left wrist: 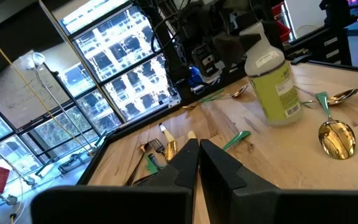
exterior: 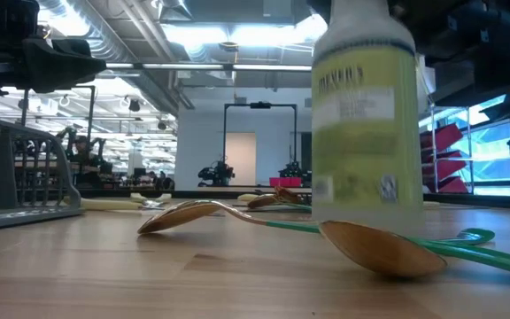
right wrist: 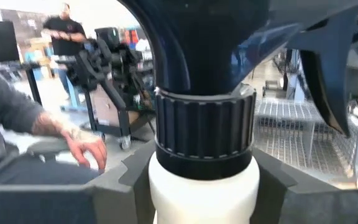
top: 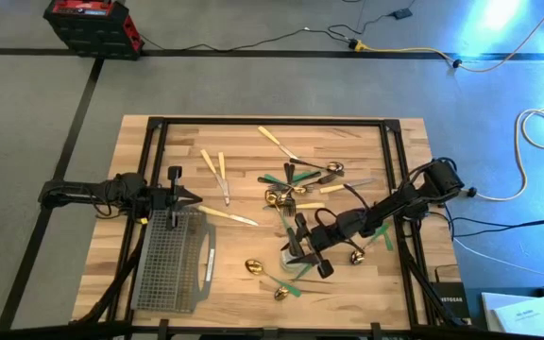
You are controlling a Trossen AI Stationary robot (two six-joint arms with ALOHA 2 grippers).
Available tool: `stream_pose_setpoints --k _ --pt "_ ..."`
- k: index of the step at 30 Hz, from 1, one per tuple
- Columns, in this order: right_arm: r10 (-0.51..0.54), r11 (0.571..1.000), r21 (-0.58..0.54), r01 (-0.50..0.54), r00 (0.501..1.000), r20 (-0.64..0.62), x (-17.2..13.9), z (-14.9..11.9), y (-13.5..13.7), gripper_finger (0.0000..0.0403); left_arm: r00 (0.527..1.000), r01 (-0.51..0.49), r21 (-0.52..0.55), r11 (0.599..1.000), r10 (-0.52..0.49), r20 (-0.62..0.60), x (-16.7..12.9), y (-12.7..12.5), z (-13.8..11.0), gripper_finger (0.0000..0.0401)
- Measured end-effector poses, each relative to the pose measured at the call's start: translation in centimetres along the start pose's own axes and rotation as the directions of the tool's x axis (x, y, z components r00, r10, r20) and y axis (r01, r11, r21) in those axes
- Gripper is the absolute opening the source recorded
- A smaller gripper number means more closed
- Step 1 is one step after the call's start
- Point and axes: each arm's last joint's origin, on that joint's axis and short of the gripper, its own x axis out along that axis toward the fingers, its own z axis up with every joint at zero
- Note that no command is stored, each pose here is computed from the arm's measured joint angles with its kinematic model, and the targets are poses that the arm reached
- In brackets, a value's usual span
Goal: Sort silverware
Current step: Move the spray bottle from the lower middle to the upper right
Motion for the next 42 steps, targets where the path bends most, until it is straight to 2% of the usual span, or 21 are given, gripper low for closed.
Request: stream_pose_setpoints --k 7,14,24,34,42 --pt "-0.017 1.000 0.010 0.016 0.999 0.044 -0.3 1.4 -0.6 0.0159 1.000 0.000 0.000 1.000 0.000 0.000 0.0 0.0 0.0 0.0000" --pt "-0.030 0.999 0.024 0.029 0.999 0.024 -1.3 3.4 -3.0 0.0159 1.000 0.000 0.000 1.000 0.000 0.000 0.0 0.0 0.0 0.0000" --pt "-0.143 0.989 0.019 0.144 0.989 -0.042 -3.8 5.4 -7.6 0.0159 1.000 0.000 0.000 1.000 0.000 0.000 0.0 0.0 0.0 0.0000" --pt "-0.252 0.968 -0.016 0.252 0.967 -0.021 -6.7 7.0 -11.8 0.0159 1.000 0.000 0.000 1.000 0.000 0.000 0.0 0.0 0.0 0.0000" --pt "-0.357 0.934 -0.017 0.356 0.934 -0.031 -9.5 7.6 -15.1 0.0159 1.000 0.000 0.000 1.000 0.000 0.000 0.0 0.0 0.0 0.0000"
